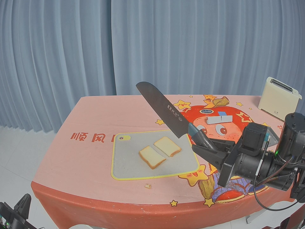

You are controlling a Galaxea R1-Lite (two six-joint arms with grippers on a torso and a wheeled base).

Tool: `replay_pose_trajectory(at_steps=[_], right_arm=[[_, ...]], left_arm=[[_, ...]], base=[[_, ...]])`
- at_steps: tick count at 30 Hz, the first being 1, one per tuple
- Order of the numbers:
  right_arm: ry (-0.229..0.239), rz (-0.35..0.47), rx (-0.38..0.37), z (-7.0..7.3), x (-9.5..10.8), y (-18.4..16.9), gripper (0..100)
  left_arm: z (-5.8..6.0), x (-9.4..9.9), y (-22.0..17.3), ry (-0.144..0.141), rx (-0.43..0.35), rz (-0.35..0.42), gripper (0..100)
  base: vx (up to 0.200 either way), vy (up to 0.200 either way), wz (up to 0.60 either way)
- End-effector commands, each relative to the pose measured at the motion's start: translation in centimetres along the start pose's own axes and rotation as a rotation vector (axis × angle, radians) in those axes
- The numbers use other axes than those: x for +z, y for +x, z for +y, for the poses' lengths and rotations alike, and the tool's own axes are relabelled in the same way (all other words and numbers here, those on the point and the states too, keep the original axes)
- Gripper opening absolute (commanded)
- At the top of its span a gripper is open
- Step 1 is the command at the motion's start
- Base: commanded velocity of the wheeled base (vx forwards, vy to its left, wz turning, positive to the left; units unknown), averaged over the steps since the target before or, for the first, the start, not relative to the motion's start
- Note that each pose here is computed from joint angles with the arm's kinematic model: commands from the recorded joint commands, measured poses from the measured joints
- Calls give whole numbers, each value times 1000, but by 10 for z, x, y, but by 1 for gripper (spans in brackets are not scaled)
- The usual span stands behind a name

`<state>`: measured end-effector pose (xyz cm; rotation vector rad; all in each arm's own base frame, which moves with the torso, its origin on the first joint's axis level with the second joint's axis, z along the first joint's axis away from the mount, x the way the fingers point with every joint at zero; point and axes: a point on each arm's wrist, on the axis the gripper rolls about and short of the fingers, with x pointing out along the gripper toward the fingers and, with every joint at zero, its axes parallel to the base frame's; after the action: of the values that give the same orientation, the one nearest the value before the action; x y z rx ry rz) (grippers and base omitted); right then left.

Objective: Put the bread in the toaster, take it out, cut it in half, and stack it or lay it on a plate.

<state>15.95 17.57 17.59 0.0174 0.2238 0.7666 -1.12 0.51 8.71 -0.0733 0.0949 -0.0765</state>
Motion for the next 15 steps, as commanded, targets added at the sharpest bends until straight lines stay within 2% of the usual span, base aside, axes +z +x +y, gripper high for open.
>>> replay_pose_trajectory(at_steps=[1,3,5,6,7,8,15], right_arm=[[-1,-8,12,2,1,-2,0],[-1,-6,11,2,1,-2,0],[-2,-7,15,3,1,-2,0],[-2,-7,15,3,1,-2,0],[-2,-10,16,3,2,-3,0],[-2,-10,16,3,2,-3,0],[-2,-15,17,4,3,-3,0]], left_arm=[[1,-4,0,-13,19,-8,0],[1,-4,0,-12,31,-11,0],[-1,-5,0,46,22,-3,0],[-1,-5,0,46,22,-3,0],[-2,-10,0,123,-73,45,0],[-3,-10,-1,134,-110,53,0],[-3,-9,-1,92,-85,49,0]], base=[[0,0,0],[0,0,0],[0,0,0],[0,0,0],[0,0,0],[0,0,0],[0,0,0]])
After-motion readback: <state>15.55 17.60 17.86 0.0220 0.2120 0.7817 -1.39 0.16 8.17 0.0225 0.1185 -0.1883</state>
